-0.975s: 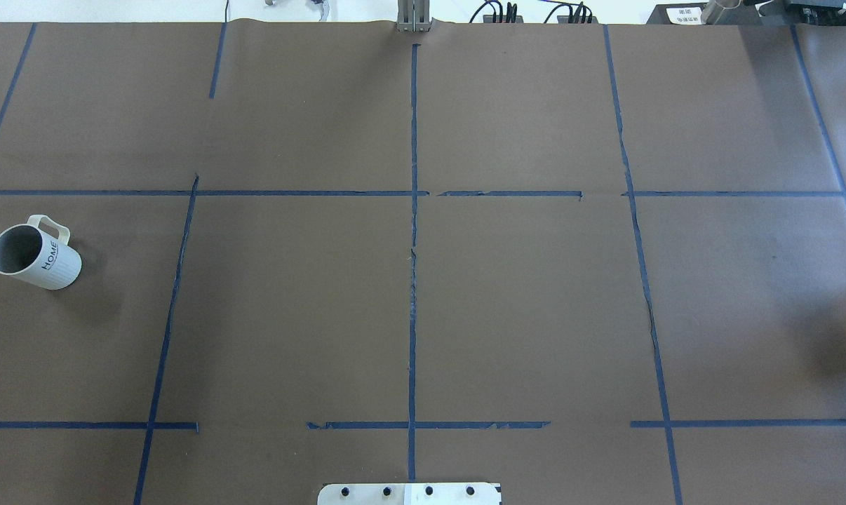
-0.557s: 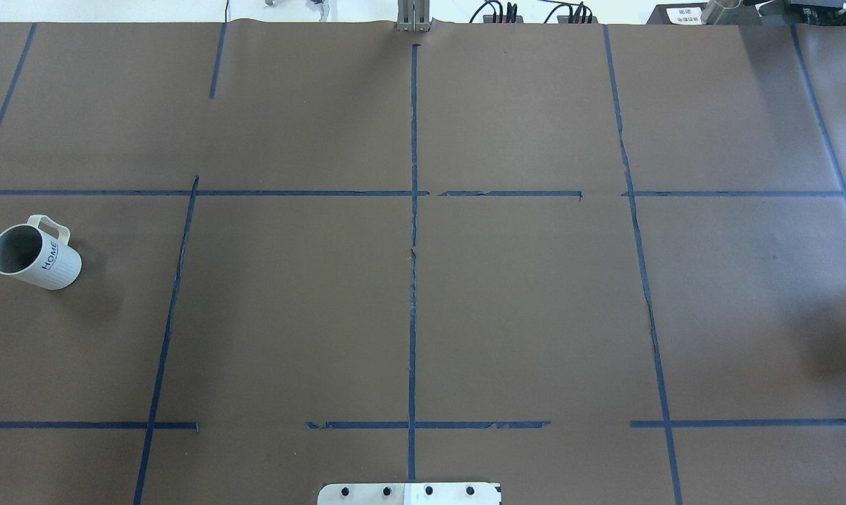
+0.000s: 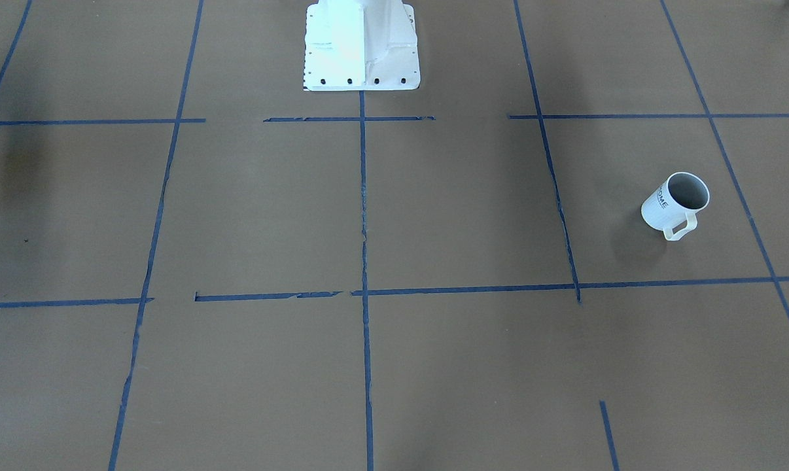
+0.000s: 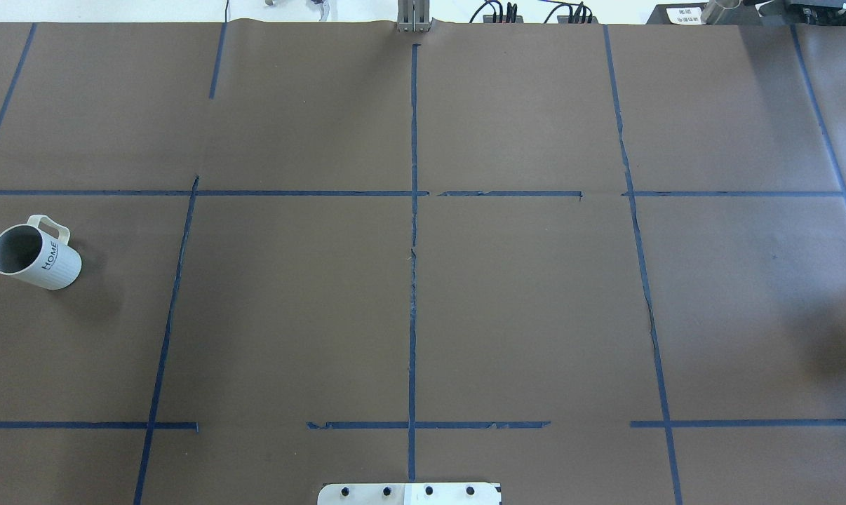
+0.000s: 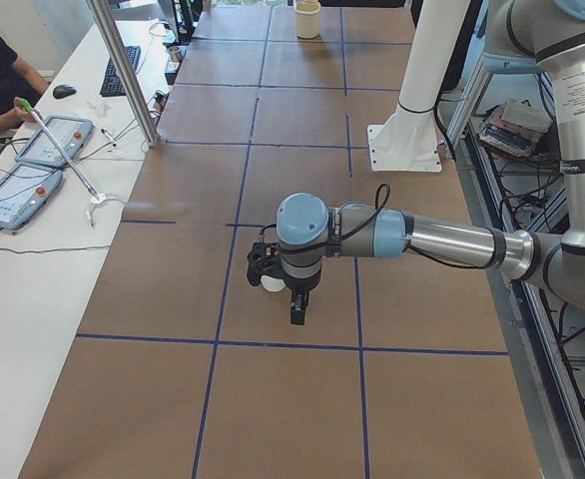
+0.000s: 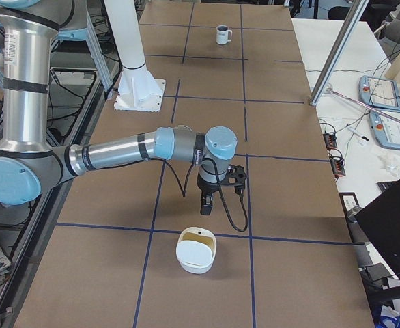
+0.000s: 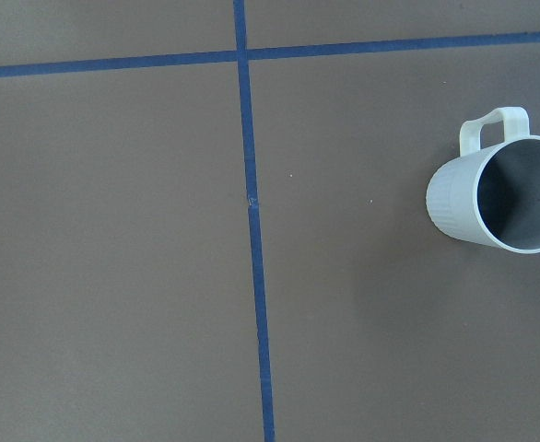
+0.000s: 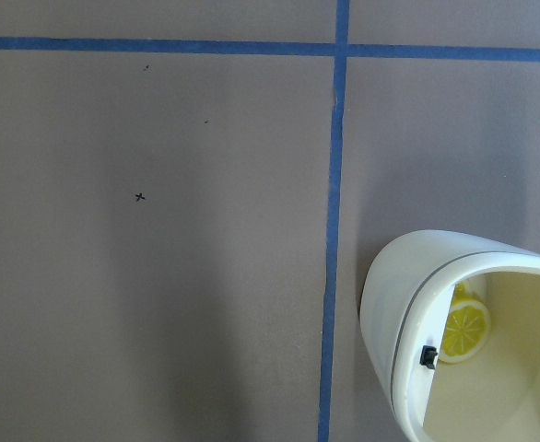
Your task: Left arm hands cup to right arm to dump lemon
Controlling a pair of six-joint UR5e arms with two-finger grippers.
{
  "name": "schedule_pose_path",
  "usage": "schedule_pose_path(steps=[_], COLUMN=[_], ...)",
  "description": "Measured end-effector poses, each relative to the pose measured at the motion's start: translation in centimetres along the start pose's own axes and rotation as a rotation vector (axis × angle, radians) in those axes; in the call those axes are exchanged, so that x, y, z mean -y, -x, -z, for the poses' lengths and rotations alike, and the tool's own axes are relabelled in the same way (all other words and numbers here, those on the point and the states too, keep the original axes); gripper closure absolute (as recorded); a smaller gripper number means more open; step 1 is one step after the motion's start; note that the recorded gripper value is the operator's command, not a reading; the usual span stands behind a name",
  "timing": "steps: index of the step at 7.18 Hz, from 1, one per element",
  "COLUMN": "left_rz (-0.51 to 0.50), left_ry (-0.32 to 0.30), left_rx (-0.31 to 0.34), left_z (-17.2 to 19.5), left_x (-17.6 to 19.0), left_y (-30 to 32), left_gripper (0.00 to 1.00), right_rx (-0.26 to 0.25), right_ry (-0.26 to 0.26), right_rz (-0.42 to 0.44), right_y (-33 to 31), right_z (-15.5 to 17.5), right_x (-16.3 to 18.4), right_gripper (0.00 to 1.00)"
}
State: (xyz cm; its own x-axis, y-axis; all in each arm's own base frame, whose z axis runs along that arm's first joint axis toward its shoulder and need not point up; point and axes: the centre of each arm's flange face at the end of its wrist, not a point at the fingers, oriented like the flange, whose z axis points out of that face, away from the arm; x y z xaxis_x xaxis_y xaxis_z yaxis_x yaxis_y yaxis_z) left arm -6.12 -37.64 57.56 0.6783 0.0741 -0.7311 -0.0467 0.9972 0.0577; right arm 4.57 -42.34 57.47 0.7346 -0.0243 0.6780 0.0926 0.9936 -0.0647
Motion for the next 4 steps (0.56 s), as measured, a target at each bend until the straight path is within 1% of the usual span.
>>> schedule_pose_path(steps=[4], left_rz=[0.010], left_ry=[0.021], left_rx=[0.000], left_z=[-0.79], left_x=[0.18], left_y=[0.42], left_gripper=[0.00], right_rx=[0.000], right_ry=[-0.004], right_rz=[0.004], right_y=[0.09], right_z=[0.14], right_x=[-0.05], right_gripper=[0.00])
